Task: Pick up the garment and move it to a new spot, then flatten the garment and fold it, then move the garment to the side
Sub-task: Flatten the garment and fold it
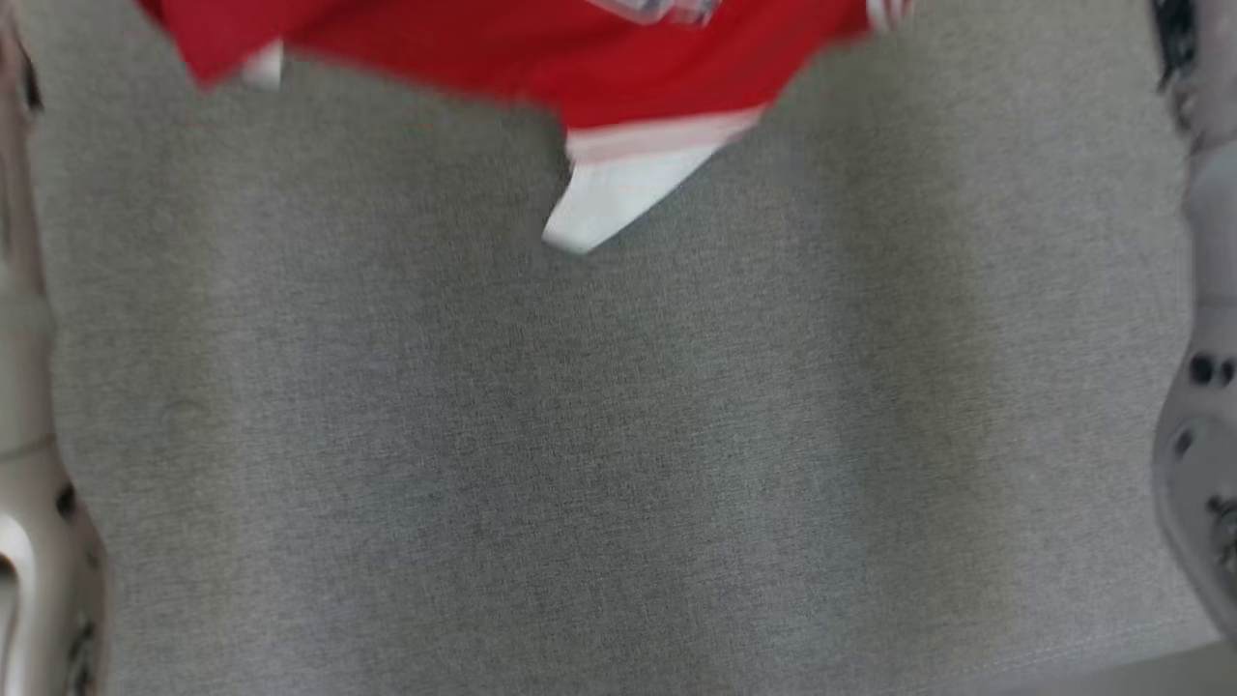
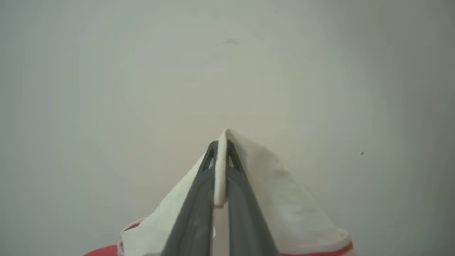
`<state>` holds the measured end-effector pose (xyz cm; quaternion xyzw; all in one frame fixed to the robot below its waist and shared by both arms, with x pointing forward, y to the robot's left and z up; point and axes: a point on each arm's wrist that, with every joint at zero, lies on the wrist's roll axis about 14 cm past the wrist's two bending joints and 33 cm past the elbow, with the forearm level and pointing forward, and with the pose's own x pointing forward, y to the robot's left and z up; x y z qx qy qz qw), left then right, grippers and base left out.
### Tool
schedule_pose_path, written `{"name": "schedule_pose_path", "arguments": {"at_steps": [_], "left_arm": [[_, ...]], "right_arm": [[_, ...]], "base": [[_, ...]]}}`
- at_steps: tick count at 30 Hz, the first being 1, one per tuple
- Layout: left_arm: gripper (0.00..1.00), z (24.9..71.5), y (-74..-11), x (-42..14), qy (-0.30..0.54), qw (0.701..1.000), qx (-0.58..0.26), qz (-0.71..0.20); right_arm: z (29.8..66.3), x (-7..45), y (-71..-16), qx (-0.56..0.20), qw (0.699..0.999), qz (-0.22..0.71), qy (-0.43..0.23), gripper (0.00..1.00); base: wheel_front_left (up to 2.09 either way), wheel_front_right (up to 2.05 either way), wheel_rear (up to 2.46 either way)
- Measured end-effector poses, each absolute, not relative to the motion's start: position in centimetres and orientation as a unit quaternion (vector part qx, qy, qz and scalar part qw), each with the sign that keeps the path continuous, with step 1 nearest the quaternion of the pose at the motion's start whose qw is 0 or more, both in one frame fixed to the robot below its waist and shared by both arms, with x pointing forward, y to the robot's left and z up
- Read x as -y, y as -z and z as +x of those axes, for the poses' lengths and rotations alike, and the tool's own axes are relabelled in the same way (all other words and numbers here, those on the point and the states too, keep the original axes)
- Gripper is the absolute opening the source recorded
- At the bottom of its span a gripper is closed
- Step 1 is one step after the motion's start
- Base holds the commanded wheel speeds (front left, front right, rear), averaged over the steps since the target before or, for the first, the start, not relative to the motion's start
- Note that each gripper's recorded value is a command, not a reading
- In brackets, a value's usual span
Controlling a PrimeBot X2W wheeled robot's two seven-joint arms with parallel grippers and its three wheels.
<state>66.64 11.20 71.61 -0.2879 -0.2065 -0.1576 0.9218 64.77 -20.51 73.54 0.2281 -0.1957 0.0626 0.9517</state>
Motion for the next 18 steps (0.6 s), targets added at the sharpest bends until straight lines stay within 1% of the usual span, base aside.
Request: {"name": "schedule_pose_path", "arguments": {"at_steps": [4, 6, 9, 11, 14, 18], "left_arm": [[0.0, 68.0, -74.1, -12.1, 0.149, 0.909, 0.27, -0.282], [0.0, 68.1, -76.0, -13.2, 0.141, 0.889, 0.316, -0.3], [0.0, 68.2, -77.3, -14.3, 0.138, 0.871, 0.357, -0.308], [0.0, 68.4, -76.9, -14.7, 0.136, 0.867, 0.365, -0.312], [0.0, 69.3, -74.5, -15.3, 0.129, 0.87, 0.351, -0.32], [0.0, 70.6, -68.7, -15.3, 0.114, 0.893, 0.301, -0.316]], "right_arm": [[65.9, 21.5, -78.0, 0.282, 0.933, 0.219, -0.048, 0.0], [66.0, 21.5, -80.5, 0.328, 0.919, 0.212, -0.048, 0.0], [66.0, 21.2, -83.0, 0.372, 0.906, 0.197, -0.051, 0.0], [66.0, 21.2, -84.0, 0.392, 0.898, 0.196, -0.052, 0.0], [67.3, 21.3, -82.2, 0.379, 0.905, 0.191, -0.046, 0.0], [69.3, 20.9, -76.6, 0.329, 0.928, 0.168, -0.042, 0.0]], "base": [[0.0, 0.0, 0.0], [0.0, 0.0, 0.0], [0.0, 0.0, 0.0], [0.0, 0.0, 0.0], [0.0, 0.0, 0.0], [0.0, 0.0, 0.0]]}}
